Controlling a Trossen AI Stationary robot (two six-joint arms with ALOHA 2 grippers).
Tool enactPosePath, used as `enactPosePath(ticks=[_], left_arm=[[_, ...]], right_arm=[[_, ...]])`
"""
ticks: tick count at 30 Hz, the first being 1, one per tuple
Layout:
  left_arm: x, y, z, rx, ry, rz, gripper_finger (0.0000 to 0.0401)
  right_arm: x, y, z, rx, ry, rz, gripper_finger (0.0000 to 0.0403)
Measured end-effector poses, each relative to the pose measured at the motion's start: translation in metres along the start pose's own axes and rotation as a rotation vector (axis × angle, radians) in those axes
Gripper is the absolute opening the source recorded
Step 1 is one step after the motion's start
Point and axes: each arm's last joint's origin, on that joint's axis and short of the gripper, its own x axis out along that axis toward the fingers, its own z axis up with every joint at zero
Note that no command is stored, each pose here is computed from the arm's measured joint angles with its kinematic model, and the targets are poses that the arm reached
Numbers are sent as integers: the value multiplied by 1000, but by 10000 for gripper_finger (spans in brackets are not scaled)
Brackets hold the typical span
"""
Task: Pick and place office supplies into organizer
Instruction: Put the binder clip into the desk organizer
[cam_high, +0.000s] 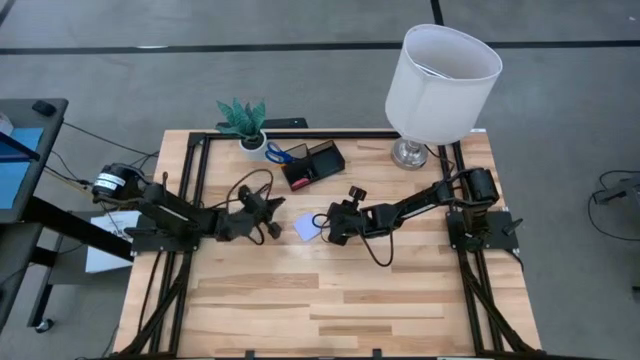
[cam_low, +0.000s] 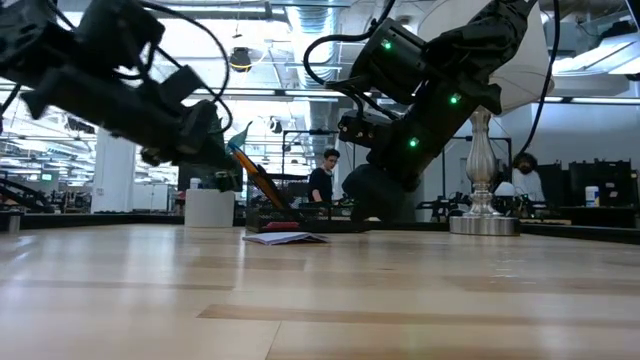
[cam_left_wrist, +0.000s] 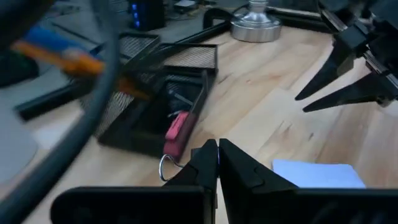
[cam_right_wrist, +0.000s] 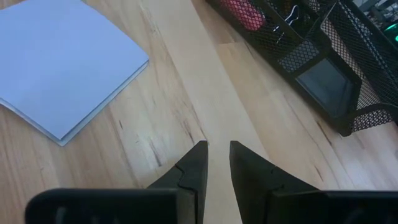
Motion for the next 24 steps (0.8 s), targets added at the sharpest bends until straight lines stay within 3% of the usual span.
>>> enactPosePath(ticks=[11,24], left_arm=[[34,5,35,200,-18,-24,0],[59,22,60,222,-33,-119,0]], right_arm=[[0,0,0,-2,3,0,61],[0,0,0,-2,3,0,61]])
